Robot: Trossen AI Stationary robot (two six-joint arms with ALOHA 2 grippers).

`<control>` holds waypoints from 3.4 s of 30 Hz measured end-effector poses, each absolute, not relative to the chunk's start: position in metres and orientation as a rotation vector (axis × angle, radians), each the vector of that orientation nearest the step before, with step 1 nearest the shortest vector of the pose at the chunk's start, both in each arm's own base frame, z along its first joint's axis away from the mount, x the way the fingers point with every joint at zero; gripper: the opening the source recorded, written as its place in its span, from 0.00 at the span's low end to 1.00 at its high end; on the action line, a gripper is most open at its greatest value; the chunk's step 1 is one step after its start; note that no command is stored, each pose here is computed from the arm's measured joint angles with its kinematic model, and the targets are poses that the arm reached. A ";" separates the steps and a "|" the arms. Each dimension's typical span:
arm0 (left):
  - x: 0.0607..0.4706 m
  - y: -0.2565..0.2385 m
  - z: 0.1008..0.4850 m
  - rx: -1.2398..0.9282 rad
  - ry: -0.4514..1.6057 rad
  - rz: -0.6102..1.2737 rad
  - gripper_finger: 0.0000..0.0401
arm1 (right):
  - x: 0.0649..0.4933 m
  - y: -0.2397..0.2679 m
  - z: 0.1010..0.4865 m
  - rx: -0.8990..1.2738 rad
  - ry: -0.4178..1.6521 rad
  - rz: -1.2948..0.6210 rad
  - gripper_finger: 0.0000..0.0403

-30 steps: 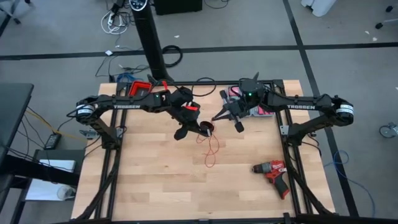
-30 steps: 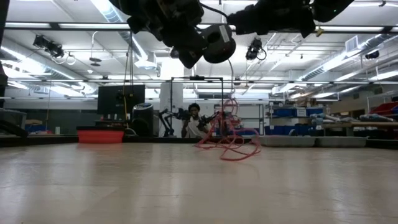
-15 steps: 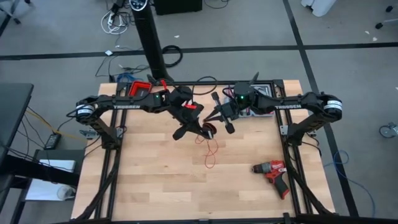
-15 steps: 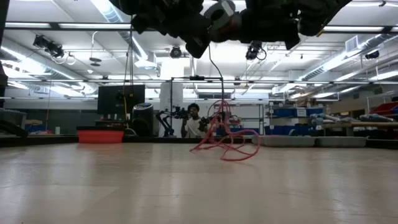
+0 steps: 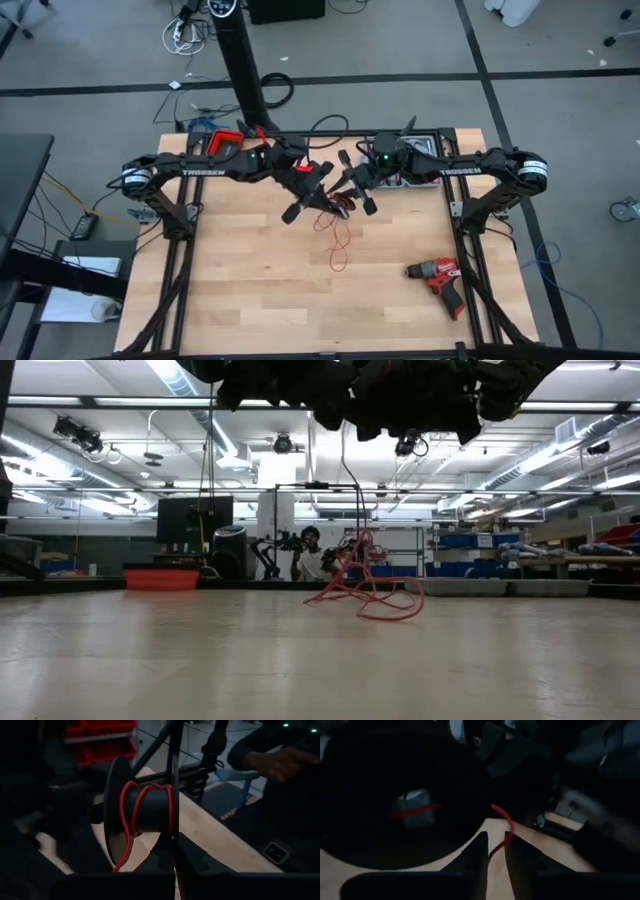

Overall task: Coil cords
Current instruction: Coil the red wire onto the black spool

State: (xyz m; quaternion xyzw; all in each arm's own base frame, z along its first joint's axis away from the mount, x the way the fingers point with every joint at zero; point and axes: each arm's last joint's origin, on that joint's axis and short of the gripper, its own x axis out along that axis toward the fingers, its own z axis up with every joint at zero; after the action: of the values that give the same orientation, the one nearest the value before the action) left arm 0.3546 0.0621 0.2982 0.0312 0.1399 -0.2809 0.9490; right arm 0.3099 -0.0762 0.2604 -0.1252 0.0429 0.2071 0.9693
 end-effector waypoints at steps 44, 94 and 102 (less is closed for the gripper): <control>0.351 0.064 0.331 0.372 0.098 -0.322 0.00 | 0.302 -0.071 0.199 -0.090 0.071 0.301 0.03; 0.322 0.070 0.308 0.104 0.584 -0.016 0.00 | 0.210 -0.036 0.281 -0.302 0.155 0.199 0.00; 0.322 0.066 0.308 0.062 0.567 -0.131 0.00 | 0.221 -0.038 0.294 -0.401 -0.032 0.197 0.00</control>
State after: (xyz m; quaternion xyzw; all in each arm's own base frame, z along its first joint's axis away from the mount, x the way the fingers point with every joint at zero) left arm 0.3219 0.0655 0.3079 0.0305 0.2797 -0.0646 0.9574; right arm 0.2206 -0.0380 0.2937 -0.1986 -0.0158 0.0975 0.9751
